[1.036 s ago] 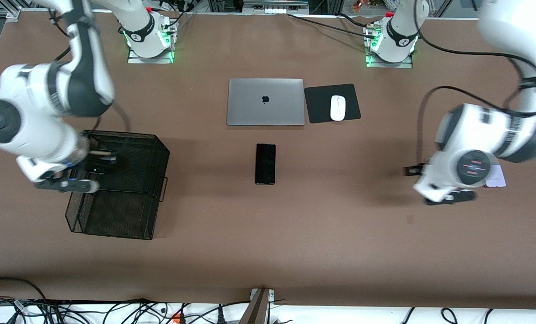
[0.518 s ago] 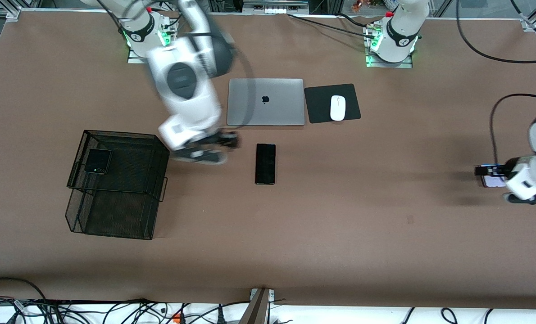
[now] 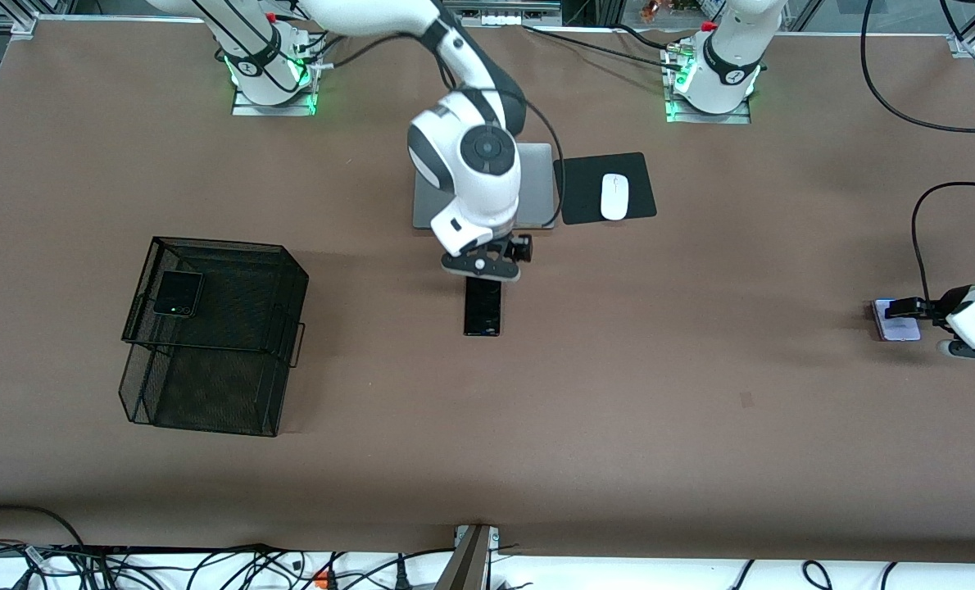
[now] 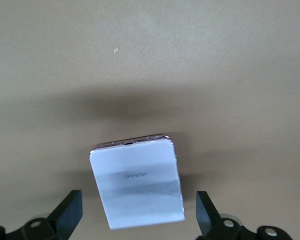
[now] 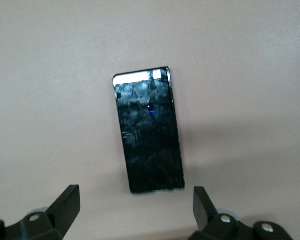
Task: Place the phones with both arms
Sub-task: 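Grasp the tall phone with the right gripper while the left gripper grasps the Huawei, then drop the tall phone into the basket while the left gripper carries the Huawei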
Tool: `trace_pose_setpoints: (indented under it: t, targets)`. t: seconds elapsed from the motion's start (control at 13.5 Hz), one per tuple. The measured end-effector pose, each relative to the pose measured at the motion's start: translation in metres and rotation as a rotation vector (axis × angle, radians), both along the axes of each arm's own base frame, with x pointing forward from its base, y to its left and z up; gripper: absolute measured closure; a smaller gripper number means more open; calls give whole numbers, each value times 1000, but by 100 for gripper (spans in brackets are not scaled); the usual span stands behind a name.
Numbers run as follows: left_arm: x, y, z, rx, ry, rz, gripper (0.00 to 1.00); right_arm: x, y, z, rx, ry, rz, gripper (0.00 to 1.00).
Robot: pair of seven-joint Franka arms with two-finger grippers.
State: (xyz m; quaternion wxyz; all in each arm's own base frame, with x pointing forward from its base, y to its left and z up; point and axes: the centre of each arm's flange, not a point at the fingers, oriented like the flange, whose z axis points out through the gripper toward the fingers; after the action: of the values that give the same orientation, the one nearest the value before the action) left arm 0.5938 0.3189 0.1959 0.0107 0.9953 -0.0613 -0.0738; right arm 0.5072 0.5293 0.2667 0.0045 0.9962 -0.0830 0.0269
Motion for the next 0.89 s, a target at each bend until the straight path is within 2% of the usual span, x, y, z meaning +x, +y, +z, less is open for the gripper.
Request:
trace_pose_setpoints:
  t: [0.22,0.52,0.89]
  targets:
    - [-5,4,-18,-40,-1,26,0,4,-1,-41,-9,-16,1,0]
    - [-7,5,-24,-48,-1,33,0,6,-2,-71,-6,-38,5,0]
    - [-11,7,-34,-60,7,40,0,4,-5,-96,-25,-31,7,0]
